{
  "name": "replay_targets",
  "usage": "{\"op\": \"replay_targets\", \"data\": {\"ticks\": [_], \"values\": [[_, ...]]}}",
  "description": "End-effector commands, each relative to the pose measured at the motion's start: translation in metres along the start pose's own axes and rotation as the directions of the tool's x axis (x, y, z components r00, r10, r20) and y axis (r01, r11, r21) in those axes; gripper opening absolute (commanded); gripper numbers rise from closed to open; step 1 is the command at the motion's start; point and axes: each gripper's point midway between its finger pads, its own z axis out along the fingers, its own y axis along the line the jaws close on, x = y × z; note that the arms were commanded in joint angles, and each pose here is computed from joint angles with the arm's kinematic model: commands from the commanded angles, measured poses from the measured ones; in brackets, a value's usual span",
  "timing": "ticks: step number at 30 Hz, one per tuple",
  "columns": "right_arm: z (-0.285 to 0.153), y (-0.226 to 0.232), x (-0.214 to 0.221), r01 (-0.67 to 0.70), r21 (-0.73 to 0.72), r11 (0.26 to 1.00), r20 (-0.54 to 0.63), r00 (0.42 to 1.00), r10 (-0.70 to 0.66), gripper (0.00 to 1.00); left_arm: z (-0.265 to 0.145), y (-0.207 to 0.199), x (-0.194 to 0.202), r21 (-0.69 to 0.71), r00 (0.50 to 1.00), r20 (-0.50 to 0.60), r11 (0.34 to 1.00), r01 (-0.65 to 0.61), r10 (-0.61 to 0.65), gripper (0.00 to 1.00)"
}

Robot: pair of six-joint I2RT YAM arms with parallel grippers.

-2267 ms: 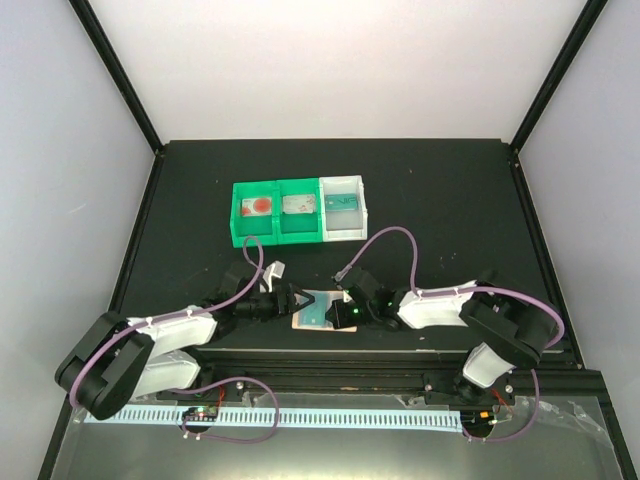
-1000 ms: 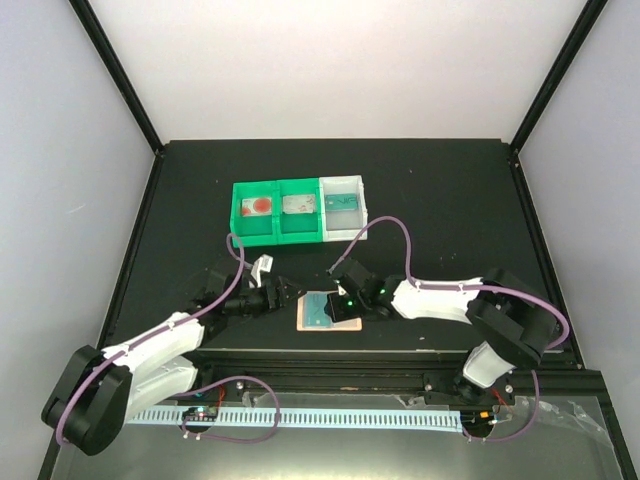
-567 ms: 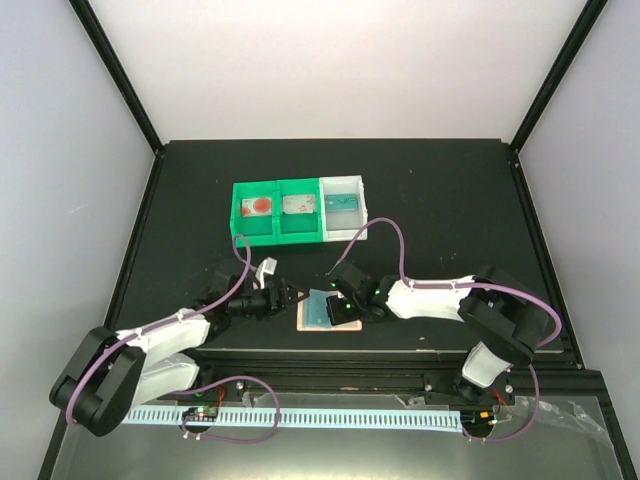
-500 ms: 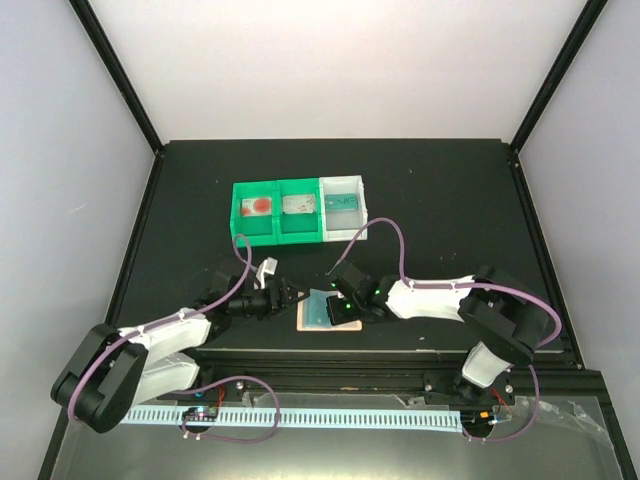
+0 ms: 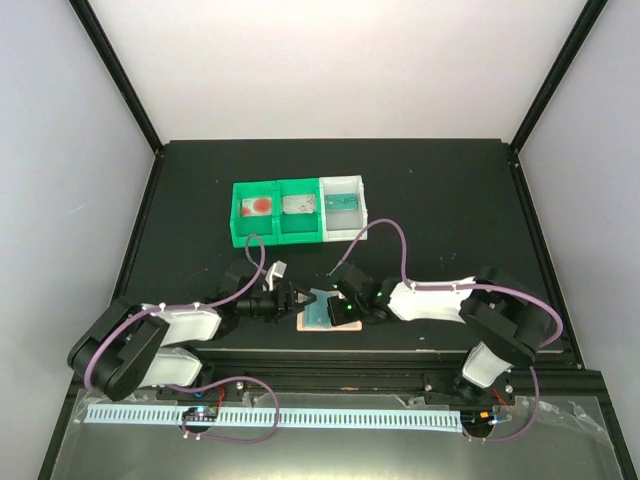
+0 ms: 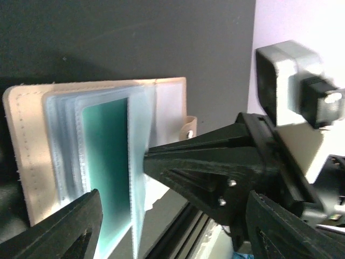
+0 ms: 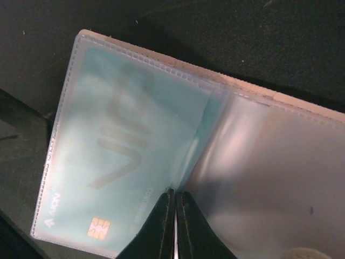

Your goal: Take the credit cards out of the card holder

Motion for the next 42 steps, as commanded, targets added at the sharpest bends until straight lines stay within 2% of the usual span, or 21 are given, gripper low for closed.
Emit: {"op": "replay_targets", "data": {"ticks": [1, 5, 15, 21, 26, 36, 42], "values": [[0.004, -0.02, 0.02, -0.006, 0.064, 0.998, -0.042, 0.999, 0.009, 0.04, 0.009, -0.013, -0.001, 0.053, 0.999, -0.025, 0.998, -0.033, 0.035, 0.72], [0.003, -0.018, 0.019, -0.004, 0.046, 0.999, -0.033, 0.999, 0.005, 0.04, 0.015, -0.013, 0.0, 0.054, 0.999, -0.036, 0.998, -0.031, 0.032, 0.63], [-0.002, -0.013, 0.016, 0.003, 0.014, 1.0, -0.009, 1.0, -0.003, 0.06, 0.023, -0.005, 0.001, 0.005, 0.998, -0.04, 0.999, -0.04, 0.04, 0.3], [-0.017, -0.005, 0.007, 0.014, -0.021, 1.0, 0.046, 0.999, -0.013, 0.14, 0.026, 0.001, 0.0, -0.04, 0.998, -0.041, 0.998, -0.056, 0.054, 0.16], [-0.037, -0.008, -0.002, 0.029, 0.017, 0.999, 0.096, 0.995, -0.031, 0.26, 0.027, 0.002, 0.001, -0.056, 0.997, -0.043, 0.996, -0.064, 0.062, 0.03], [-0.055, -0.042, -0.008, 0.034, 0.181, 0.983, 0.143, 0.988, -0.061, 0.54, 0.02, 0.006, -0.003, -0.135, 0.995, -0.027, 0.986, -0.1, 0.097, 0.02], [-0.05, -0.05, -0.002, 0.023, 0.188, 0.982, 0.125, 0.991, -0.047, 0.59, 0.011, 0.014, -0.007, -0.231, 0.991, -0.023, 0.964, -0.136, 0.134, 0.02]]}}
